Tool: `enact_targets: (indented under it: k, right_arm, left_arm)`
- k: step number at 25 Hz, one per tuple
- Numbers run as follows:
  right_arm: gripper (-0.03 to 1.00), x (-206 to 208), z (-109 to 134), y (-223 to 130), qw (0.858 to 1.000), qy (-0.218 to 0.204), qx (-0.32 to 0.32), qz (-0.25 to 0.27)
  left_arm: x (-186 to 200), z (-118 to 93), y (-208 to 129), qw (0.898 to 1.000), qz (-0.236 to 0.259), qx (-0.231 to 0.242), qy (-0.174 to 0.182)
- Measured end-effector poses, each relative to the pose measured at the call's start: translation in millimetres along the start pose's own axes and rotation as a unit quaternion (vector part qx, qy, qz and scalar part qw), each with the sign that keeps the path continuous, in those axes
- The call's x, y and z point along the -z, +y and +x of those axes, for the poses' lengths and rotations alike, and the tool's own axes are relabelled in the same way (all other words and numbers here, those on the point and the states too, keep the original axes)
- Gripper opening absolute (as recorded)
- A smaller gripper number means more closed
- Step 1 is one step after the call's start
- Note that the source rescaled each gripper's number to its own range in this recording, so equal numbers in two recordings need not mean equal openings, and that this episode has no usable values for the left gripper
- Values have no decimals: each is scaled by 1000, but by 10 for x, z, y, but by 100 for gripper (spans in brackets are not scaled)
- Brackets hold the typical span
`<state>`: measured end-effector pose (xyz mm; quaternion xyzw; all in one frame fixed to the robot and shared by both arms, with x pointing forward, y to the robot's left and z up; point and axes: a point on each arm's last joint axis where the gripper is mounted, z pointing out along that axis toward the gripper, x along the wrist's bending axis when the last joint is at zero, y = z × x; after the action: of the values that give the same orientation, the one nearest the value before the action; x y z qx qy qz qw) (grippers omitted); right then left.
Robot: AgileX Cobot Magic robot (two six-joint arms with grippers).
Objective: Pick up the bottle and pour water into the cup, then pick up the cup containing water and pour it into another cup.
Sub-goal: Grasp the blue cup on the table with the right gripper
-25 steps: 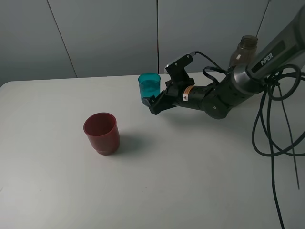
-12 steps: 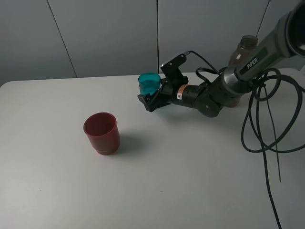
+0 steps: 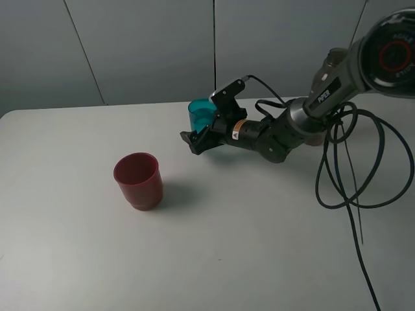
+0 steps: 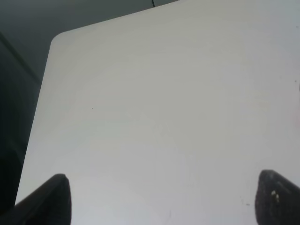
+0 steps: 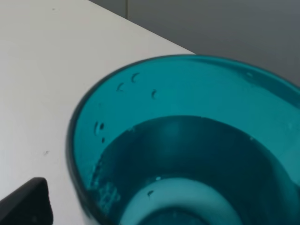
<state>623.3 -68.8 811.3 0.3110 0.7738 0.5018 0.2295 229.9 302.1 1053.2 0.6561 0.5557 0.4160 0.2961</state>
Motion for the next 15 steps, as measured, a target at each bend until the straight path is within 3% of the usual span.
enact_targets:
  k: [15]
  right_arm:
    - [100,-132,8,-9,1000,0,-4,-27]
  left_arm:
    - [0,0,0,1000,0,2,0]
